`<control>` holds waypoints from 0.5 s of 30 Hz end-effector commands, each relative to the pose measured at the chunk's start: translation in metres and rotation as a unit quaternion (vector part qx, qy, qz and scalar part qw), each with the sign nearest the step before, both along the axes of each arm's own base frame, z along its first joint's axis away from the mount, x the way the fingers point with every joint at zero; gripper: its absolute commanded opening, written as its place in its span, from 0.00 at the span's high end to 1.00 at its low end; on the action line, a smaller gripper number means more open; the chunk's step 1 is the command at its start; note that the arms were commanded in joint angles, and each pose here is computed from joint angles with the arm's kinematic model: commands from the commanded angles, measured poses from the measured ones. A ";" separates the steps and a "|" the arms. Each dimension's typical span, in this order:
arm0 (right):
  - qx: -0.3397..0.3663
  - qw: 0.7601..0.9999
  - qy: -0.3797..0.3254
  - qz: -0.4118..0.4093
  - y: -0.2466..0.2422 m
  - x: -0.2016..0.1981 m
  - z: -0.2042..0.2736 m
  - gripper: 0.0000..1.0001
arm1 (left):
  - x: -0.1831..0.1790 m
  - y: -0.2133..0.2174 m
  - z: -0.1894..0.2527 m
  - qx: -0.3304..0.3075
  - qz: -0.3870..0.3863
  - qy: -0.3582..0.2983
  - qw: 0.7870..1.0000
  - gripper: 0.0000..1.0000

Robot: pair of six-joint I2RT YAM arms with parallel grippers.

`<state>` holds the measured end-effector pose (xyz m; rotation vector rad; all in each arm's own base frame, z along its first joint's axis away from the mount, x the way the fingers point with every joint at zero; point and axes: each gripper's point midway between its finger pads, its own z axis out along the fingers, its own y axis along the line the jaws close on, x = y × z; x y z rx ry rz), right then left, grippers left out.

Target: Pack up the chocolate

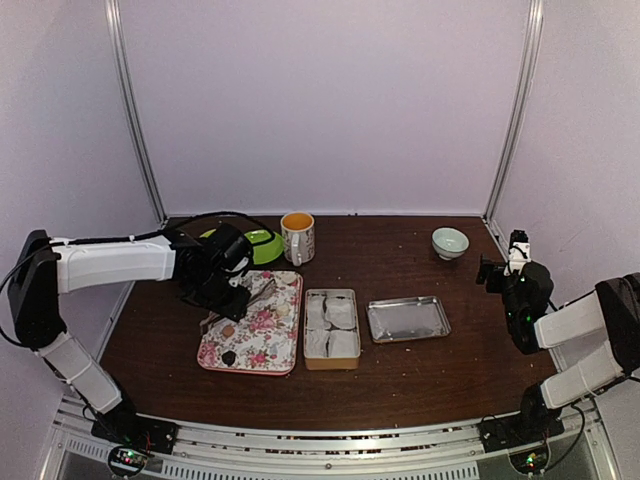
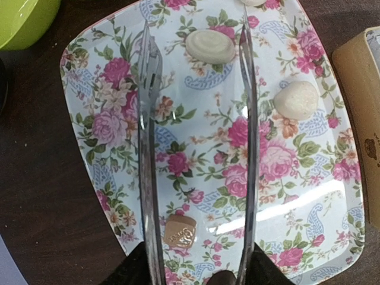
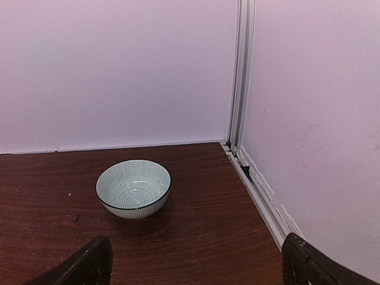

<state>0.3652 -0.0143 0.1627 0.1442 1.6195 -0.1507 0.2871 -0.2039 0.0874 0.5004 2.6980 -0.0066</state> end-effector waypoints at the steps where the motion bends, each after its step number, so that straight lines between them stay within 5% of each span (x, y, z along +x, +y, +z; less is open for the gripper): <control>1: 0.004 1.000 -0.019 -0.010 -0.004 0.003 0.012 0.00 | 0.011 -0.008 0.004 -0.002 0.007 -0.013 1.000 0.48; 15: 0.004 1.000 -0.019 -0.010 -0.004 0.003 0.011 0.00 | 0.012 -0.017 0.004 -0.002 -0.005 -0.009 1.000 0.50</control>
